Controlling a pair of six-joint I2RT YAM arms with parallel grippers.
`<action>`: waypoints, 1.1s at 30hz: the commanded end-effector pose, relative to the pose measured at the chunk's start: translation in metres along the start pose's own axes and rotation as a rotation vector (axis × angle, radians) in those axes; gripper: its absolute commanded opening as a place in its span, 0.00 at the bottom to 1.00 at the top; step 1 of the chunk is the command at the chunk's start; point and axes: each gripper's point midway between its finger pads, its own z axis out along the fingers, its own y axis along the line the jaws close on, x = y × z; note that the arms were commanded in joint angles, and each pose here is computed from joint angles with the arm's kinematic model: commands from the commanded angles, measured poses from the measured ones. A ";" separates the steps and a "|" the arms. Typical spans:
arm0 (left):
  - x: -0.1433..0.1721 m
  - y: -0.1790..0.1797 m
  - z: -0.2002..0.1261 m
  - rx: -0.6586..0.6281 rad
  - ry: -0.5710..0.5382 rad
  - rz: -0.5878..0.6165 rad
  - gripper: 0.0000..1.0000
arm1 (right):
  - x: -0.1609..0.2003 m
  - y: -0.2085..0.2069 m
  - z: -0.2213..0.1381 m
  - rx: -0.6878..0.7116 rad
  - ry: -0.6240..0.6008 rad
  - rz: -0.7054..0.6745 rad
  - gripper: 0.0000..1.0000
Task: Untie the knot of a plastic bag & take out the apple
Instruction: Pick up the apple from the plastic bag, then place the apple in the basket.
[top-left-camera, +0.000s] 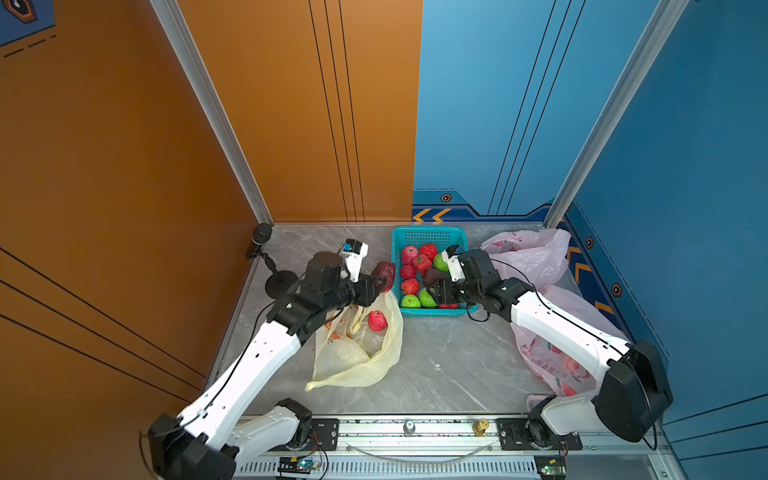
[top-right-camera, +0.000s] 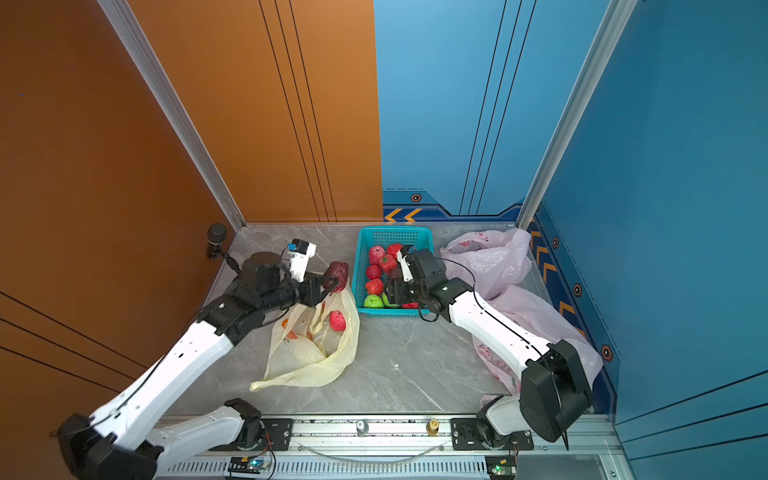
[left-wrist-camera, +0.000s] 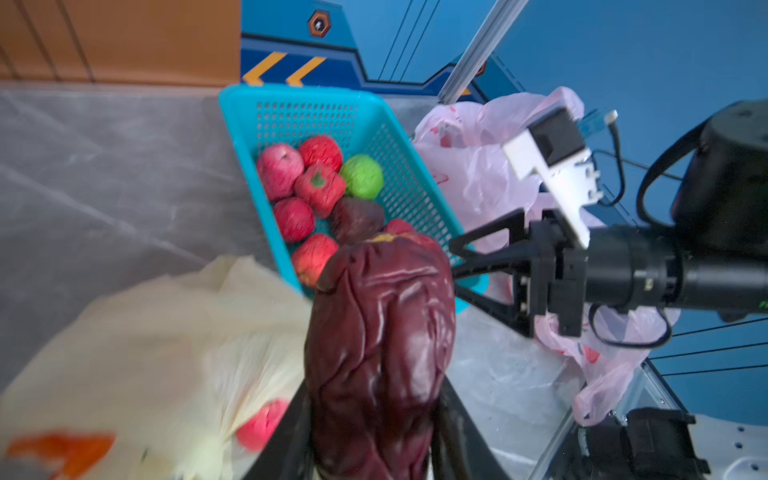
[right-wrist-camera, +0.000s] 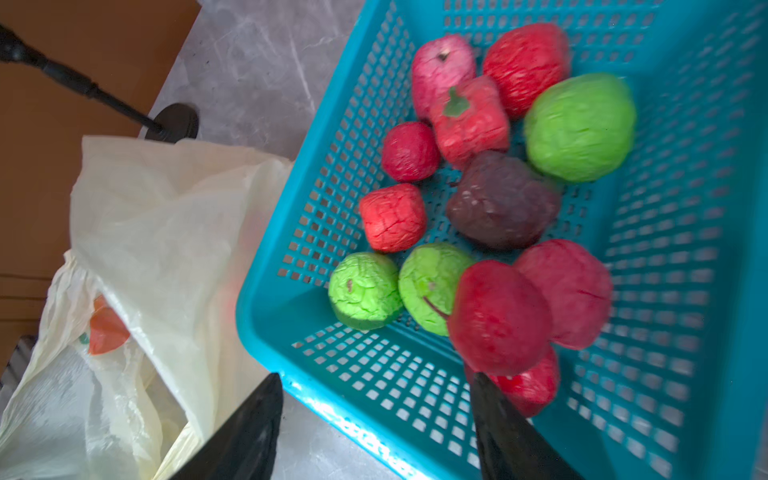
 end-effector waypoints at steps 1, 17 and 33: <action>-0.029 -0.016 0.036 0.039 0.017 0.123 0.37 | 0.004 -0.036 -0.020 0.123 -0.005 0.062 0.72; 0.050 0.015 0.196 -0.071 0.450 0.186 0.43 | 0.011 -0.034 -0.037 0.061 -0.018 0.089 0.73; -0.019 0.038 0.077 -0.146 0.172 0.047 0.69 | 0.023 0.080 -0.010 -0.236 0.063 -0.110 0.76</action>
